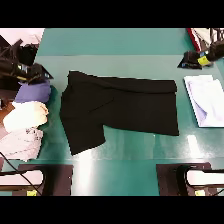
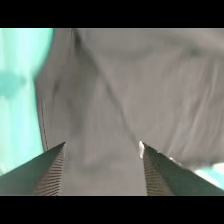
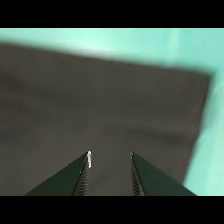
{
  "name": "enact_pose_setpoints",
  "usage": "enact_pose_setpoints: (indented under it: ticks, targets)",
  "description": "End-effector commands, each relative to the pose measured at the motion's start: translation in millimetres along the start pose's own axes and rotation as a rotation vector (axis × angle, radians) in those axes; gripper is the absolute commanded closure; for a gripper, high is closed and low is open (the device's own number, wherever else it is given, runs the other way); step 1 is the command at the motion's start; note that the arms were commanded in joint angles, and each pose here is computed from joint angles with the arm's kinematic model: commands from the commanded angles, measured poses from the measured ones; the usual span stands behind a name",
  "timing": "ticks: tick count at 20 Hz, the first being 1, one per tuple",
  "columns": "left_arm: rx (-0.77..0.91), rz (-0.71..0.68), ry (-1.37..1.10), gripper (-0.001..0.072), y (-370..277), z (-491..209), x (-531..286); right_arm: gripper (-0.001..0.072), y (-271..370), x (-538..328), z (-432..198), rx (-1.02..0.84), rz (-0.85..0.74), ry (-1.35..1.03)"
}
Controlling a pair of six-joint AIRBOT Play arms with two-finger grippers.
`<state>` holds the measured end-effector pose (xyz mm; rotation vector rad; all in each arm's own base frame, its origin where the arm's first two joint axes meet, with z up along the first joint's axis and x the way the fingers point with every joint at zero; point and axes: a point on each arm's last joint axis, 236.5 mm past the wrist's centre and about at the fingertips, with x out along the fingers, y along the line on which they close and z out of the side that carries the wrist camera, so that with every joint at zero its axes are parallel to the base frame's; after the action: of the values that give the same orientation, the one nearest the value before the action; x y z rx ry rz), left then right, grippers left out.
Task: Fold the shirts.
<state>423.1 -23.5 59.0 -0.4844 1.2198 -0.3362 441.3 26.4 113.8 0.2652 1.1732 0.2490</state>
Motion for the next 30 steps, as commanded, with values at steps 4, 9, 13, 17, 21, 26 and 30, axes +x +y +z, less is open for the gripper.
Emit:
enact_pose_setpoints:
  ticks: [4, 9, 13, 17, 21, 26, 30]
  targets:
    - [-0.159, 0.047, 0.218, 0.0163, 48.0, -135.2, 58.8, 0.0415, 28.2, 19.2, -92.8, 0.017, 0.127, 0.129]
    - [-0.199, 0.079, 0.193, 0.0163, 63.7, -149.4, 75.7, 0.0415, 34.4, 23.5, -113.5, 0.016, 0.121, 0.098]
    - [-0.189, 0.089, 0.166, 0.0163, 64.6, -143.5, 79.3, 0.0415, 37.1, 14.7, -112.8, 0.007, 0.120, 0.072]
    - [-0.110, 0.081, 0.189, 0.0164, 41.6, -147.1, 93.5, 0.0416, 37.3, 14.4, -112.1, 0.007, 0.120, 0.071]
    - [-0.062, 0.063, 0.246, 0.0314, 23.8, -160.4, 99.9, 0.0415, 37.4, 13.8, -119.4, 0.003, 0.120, 0.102]
    - [-0.030, 0.053, 0.241, 0.0682, 13.9, -153.3, 88.6, 0.0415, 17.1, 8.4, -145.7, 0.070, 0.115, 0.196]
    - [0.043, 0.044, 0.138, 0.0681, -8.5, -125.1, 58.7, 0.0322, -37.0, 21.0, -205.2, 0.301, 0.099, 0.254]
